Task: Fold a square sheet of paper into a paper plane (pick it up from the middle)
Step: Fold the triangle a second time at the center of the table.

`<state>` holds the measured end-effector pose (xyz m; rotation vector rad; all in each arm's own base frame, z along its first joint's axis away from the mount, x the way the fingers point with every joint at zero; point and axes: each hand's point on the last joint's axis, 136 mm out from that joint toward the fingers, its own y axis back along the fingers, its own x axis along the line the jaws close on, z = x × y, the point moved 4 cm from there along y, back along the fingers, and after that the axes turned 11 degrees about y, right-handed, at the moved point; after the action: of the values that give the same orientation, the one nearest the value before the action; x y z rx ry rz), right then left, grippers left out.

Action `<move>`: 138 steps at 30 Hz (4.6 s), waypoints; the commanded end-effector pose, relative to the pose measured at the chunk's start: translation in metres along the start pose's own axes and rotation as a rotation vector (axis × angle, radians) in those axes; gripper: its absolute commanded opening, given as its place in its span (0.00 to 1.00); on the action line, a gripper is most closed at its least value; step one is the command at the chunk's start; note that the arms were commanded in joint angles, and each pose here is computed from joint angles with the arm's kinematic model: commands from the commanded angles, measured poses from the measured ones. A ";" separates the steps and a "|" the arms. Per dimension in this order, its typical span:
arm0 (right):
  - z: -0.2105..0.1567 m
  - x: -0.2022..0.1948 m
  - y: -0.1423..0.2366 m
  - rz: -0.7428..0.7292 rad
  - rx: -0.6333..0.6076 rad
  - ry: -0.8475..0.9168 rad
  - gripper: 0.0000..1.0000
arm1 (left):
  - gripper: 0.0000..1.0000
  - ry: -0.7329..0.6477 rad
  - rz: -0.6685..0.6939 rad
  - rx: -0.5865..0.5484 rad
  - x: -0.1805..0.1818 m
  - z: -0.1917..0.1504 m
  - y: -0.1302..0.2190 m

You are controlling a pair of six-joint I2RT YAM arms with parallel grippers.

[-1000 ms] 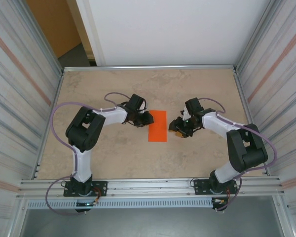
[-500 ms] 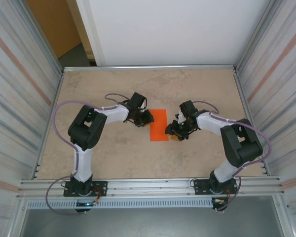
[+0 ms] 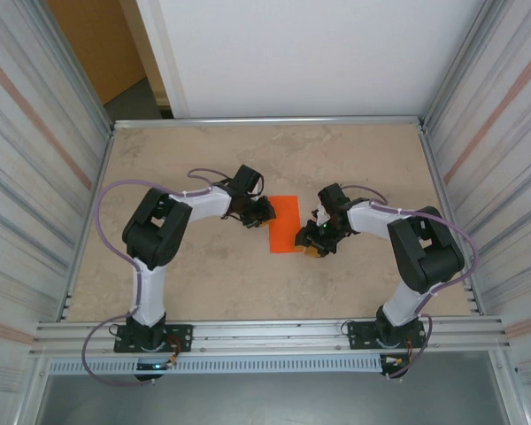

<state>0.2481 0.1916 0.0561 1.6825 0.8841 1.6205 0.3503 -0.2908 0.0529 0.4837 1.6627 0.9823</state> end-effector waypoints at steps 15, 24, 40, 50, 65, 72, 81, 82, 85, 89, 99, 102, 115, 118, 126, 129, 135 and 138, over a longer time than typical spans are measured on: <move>0.006 0.006 -0.004 0.002 -0.008 0.047 0.35 | 0.16 0.153 0.147 0.086 0.065 -0.007 -0.025; 0.004 -0.004 -0.010 -0.043 0.013 0.034 0.35 | 0.16 0.072 0.050 0.067 0.034 -0.005 -0.010; 0.004 -0.003 -0.006 -0.048 -0.002 0.045 0.34 | 0.25 -0.143 -0.033 -0.005 -0.021 0.006 0.007; 0.006 -0.003 -0.001 -0.034 -0.026 0.050 0.33 | 0.20 0.004 0.190 -0.024 0.029 0.013 -0.015; 0.013 0.001 -0.003 -0.014 -0.033 0.047 0.30 | 0.18 0.120 0.238 0.019 0.063 0.009 -0.029; 0.009 -0.004 0.003 -0.063 -0.049 0.047 0.32 | 0.18 0.123 0.245 0.019 0.067 0.011 -0.028; 0.006 -0.006 -0.006 -0.070 -0.016 0.043 0.31 | 0.18 0.136 0.246 0.030 0.073 0.012 -0.031; 0.006 -0.006 -0.007 -0.072 -0.017 0.044 0.32 | 0.18 0.135 0.246 0.031 0.073 0.011 -0.031; 0.006 0.000 -0.006 -0.052 -0.015 0.059 0.31 | 0.18 0.137 0.240 0.034 0.072 0.011 -0.032; 0.006 0.009 -0.006 -0.016 -0.013 0.087 0.31 | 0.18 0.139 0.240 0.036 0.072 0.012 -0.032; 0.011 0.018 0.001 0.052 -0.046 0.088 0.29 | 0.18 0.136 0.237 0.040 0.073 0.010 -0.033; 0.011 0.016 0.001 0.044 -0.051 0.085 0.29 | 0.17 0.136 0.236 0.040 0.073 0.010 -0.033; 0.002 -0.005 -0.003 -0.078 -0.021 0.053 0.29 | 0.17 0.135 0.234 0.041 0.073 0.011 -0.034; 0.001 -0.006 -0.002 -0.087 -0.023 0.048 0.29 | 0.17 0.140 0.230 0.041 0.073 0.011 -0.034; 0.000 -0.003 -0.005 -0.047 -0.012 0.046 0.26 | 0.17 0.145 0.229 0.042 0.074 0.012 -0.033; 0.002 0.000 -0.005 -0.017 -0.017 0.041 0.25 | 0.17 0.153 0.226 0.043 0.075 0.012 -0.034; 0.004 0.001 0.001 0.005 -0.041 0.036 0.25 | 0.17 0.167 0.219 0.050 0.081 0.014 -0.034; 0.003 0.000 -0.001 0.011 -0.034 0.038 0.25 | 0.17 0.165 0.207 0.056 0.079 0.014 -0.035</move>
<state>0.2543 0.1940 0.0519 1.6234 0.8800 1.6688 0.3688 -0.2851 0.0488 0.4588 1.7429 0.9288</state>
